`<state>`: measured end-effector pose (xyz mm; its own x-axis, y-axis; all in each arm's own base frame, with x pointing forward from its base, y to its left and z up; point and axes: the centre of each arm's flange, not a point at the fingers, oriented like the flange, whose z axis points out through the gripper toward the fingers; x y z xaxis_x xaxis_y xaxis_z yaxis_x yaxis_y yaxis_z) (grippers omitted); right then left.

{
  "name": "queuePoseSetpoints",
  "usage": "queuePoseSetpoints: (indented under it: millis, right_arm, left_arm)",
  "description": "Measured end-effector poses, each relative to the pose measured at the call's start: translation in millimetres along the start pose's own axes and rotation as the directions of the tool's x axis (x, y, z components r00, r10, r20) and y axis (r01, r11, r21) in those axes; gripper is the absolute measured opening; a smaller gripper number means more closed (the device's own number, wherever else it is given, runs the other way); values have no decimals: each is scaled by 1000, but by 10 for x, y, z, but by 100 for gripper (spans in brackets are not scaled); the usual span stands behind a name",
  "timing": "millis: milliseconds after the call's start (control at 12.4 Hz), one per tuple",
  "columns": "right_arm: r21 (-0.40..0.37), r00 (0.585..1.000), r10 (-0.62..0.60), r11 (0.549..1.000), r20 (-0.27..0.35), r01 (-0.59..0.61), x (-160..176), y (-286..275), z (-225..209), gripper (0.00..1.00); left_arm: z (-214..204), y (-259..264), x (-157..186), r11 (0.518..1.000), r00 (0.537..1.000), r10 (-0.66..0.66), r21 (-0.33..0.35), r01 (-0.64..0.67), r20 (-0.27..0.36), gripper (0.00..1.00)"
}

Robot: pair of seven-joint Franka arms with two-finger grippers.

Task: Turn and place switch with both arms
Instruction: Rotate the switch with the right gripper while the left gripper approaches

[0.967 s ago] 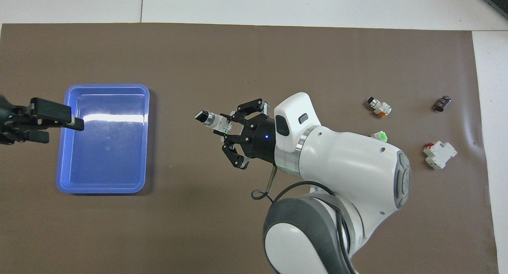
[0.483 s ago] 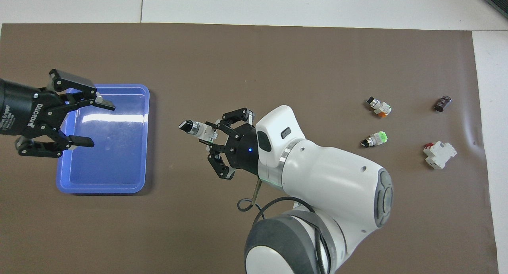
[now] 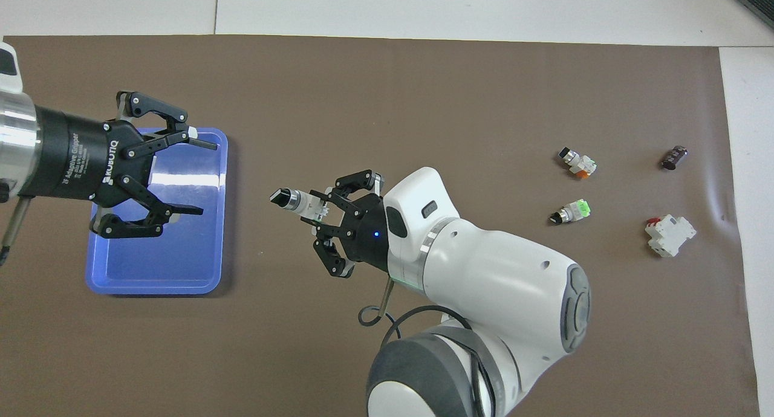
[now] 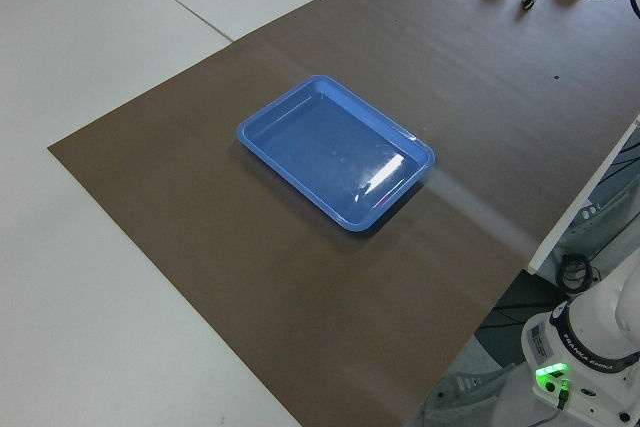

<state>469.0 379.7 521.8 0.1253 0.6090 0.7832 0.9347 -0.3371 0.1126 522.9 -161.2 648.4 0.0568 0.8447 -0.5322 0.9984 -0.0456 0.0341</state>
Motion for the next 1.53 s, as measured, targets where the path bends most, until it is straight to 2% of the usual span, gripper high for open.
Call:
queuePoseSetpoints:
  millis: [242, 322, 403, 564, 645, 886, 1128, 1531]
  right_arm:
    - [-1, 1000, -5, 1000, 1, 5, 5, -6, 2, 33]
    - [-1, 1000, -6, 1000, 2, 6, 5, -7, 2, 33]
    - [-1, 1000, -7, 1000, 2, 7, 6, -7, 2, 33]
    - [-1, 1000, -8, 1000, 3, 8, 5, -7, 2, 33]
    - [-3, 1000, -13, 1000, 4, 13, 7, -6, 1, 33]
    - [-30, 999, -53, 998, 13, 53, 33, 5, -16, 33]
    - [-30, 997, -70, 997, 11, 70, 83, -100, 22, 33]
    - [-32, 997, -75, 997, 18, 76, 77, -160, 54, 33]
  left_arm:
    - [137, -3, 1, 967, 967, -256, 0, 256, -1, 70]
    - [141, -6, 8, 951, 951, -308, 0, 308, -1, 58]
    - [139, -11, 12, 942, 942, -337, -1, 337, -1, 51]
    - [135, -16, 14, 919, 919, -395, -2, 395, -1, 49]
    - [135, -16, 15, 906, 906, -424, -1, 424, -1, 44]
    - [179, -27, -1, 885, 885, -466, -1, 466, -2, 44]
    - [381, -100, -182, 894, 894, -448, -18, 448, 11, 44]
    - [449, -205, -318, 906, 906, -423, -13, 423, 9, 44]
